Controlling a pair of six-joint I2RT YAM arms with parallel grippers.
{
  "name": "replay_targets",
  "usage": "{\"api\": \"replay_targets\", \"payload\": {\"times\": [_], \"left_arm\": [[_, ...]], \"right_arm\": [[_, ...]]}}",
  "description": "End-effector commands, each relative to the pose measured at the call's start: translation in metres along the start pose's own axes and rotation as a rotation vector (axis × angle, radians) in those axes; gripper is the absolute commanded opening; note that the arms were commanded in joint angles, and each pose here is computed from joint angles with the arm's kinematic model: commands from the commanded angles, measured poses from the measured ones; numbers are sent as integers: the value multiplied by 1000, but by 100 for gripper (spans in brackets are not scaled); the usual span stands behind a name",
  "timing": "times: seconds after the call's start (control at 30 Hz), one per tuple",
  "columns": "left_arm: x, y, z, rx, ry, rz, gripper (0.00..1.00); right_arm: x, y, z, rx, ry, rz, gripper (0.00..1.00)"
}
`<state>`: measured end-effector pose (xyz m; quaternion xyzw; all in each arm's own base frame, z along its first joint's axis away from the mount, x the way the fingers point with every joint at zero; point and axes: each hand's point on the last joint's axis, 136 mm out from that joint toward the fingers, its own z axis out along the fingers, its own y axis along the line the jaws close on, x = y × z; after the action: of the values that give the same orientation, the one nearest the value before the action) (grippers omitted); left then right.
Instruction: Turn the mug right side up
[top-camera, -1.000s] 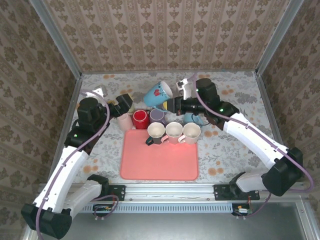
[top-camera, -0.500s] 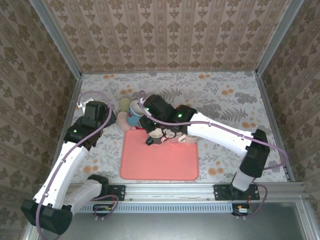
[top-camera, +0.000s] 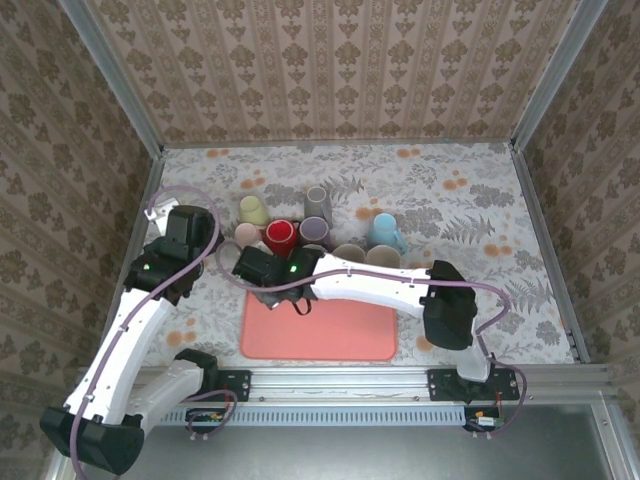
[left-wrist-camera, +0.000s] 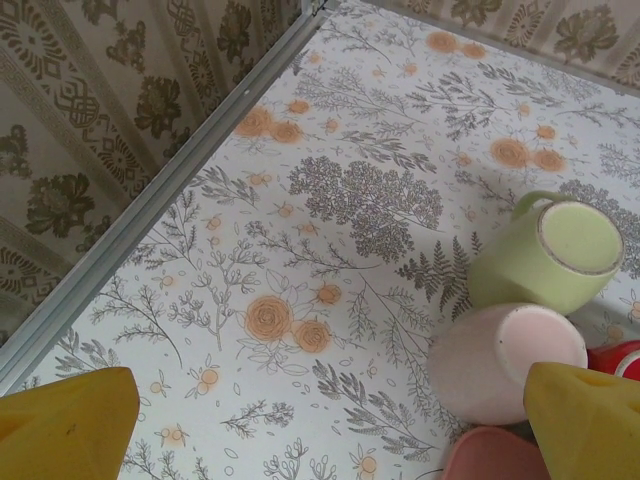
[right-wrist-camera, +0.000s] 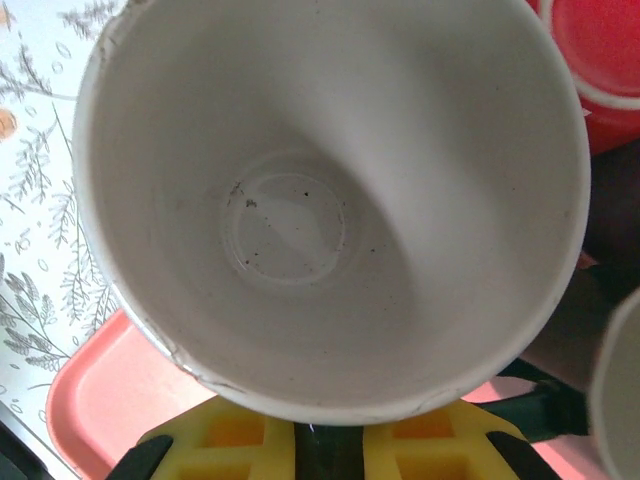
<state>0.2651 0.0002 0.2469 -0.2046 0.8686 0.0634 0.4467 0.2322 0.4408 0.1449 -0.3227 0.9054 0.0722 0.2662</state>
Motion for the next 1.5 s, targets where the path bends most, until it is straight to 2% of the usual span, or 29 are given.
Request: {"api": "replay_targets", "payload": {"times": [0.0,0.37,0.67,0.83,1.07,1.23,1.47], "left_arm": [[3,10,-4,-31,-7,-10,100],[5,8,-4,-13,-1,-19,100],[6,5,-3,1,2,-17,100],[6,4,-3,4,3,-12,100],[6,3,-3,4,0,-7,100],[6,3,-2,3,0,-6,100],[6,2,-1,4,2,0,100]], "right_arm": [[-18,-13,0,71,-57,53,0],[-15,-23,34,183,-62,121,0],[-13,-26,53,157,-54,171,0],[-14,-29,59,157,-67,170,12],[-17,-30,53,173,-84,145,42],[-19,-32,43,165,-102,146,48],[-27,-33,25,141,-130,140,49]]}}
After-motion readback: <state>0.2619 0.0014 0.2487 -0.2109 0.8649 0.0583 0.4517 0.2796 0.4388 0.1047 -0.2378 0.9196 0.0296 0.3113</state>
